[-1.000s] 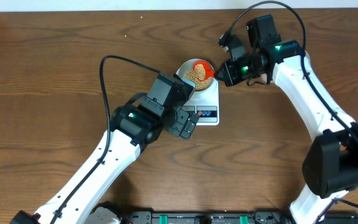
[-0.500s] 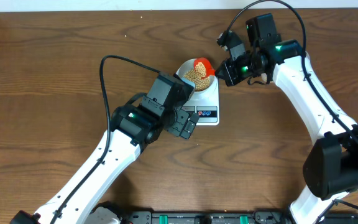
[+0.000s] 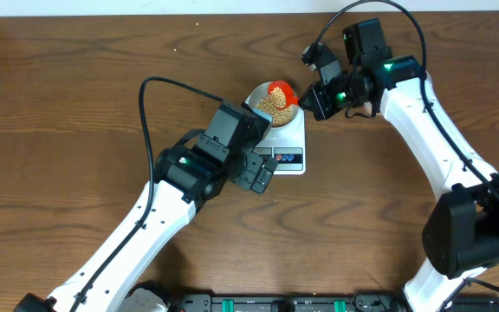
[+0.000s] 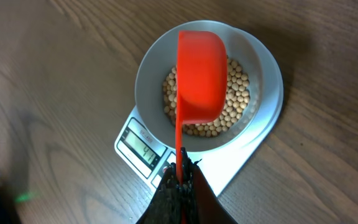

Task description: Scoop item into bowl and weigh 50g on scale

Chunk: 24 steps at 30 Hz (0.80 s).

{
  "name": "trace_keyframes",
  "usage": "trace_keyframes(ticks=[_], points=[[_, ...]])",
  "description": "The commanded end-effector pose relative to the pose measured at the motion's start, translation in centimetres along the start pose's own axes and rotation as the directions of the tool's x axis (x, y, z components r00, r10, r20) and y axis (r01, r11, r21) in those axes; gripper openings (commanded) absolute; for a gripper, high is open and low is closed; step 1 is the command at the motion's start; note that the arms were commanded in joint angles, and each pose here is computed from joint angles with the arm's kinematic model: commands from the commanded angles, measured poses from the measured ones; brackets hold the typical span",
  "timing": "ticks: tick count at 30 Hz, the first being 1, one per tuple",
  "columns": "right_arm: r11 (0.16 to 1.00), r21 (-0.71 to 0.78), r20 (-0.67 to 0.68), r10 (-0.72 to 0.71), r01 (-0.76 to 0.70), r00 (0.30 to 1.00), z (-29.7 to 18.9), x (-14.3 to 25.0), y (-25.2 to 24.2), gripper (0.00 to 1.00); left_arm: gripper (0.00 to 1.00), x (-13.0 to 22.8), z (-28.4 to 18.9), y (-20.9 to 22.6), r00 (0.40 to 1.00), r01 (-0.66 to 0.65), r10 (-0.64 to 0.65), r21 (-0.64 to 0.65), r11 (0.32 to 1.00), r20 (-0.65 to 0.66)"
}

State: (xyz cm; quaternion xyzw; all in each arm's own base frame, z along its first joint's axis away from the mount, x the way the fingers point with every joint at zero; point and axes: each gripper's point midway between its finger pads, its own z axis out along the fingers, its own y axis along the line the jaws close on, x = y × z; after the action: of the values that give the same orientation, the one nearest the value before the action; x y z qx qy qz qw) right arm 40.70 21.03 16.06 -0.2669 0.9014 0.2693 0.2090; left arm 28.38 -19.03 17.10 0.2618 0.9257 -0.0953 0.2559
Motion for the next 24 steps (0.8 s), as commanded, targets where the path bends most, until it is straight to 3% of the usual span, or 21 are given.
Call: trace_keyframes(ticks=[1, 24], points=[[0.999, -0.021, 0.045, -0.04, 0.041, 0.998, -1.19, -1.32, 1.07, 0.01, 0.99, 0.23, 0.14, 0.06, 1.0, -0.009, 0.009, 0.006, 1.0, -0.008], [0.99, -0.01, 0.053, -0.141, 0.142, 0.989, -1.2, -1.52, 0.97, 0.01, 0.99, 0.23, 0.14, 0.06, 1.0, -0.009, 0.009, 0.006, 1.0, -0.008]])
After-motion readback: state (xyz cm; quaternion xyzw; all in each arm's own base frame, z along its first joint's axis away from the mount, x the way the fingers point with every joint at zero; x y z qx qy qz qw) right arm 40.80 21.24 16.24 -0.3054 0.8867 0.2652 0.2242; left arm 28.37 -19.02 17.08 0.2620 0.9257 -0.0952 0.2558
